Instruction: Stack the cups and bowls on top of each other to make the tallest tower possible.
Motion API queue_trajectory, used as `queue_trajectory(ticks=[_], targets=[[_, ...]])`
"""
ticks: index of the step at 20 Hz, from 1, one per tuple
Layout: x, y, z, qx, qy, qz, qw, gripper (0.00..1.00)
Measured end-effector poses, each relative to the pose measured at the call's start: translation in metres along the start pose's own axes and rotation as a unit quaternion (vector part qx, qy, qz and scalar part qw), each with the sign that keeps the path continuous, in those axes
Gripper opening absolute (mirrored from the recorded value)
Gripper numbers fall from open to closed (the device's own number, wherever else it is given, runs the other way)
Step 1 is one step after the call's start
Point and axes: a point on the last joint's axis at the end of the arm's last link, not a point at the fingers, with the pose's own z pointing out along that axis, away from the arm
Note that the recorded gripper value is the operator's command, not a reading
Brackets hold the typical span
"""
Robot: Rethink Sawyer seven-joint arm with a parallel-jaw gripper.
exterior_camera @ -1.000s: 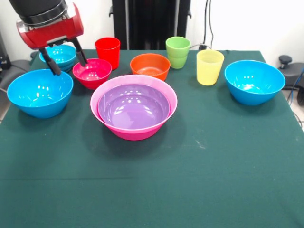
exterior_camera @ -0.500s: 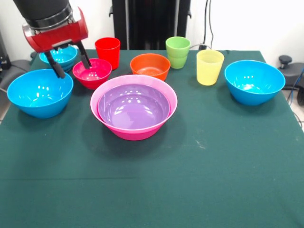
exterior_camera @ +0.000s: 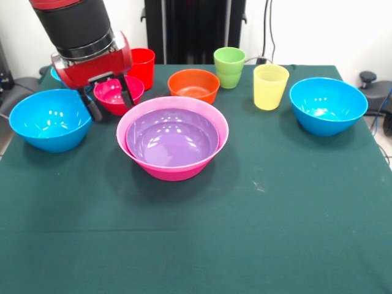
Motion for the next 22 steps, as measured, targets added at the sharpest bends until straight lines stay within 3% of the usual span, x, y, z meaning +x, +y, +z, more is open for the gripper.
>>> queue_trajectory(ticks=[5,10,12,17,19,22], targets=[[0.004,-0.003,0.003,0.000,0.005,0.003,1.0000,1.00],[0.017,-0.004,-0.001,-0.001,0.041,0.008,0.9991,1.00],[0.027,-0.004,-0.020,-0.009,0.079,0.017,0.9967,1.00],[0.042,-0.008,-0.060,-0.004,0.132,0.029,0.9908,1.00],[0.048,-0.012,-0.084,-0.005,0.141,0.041,0.9892,1.00],[0.050,-0.019,-0.105,-0.001,0.133,0.053,0.9897,1.00]])
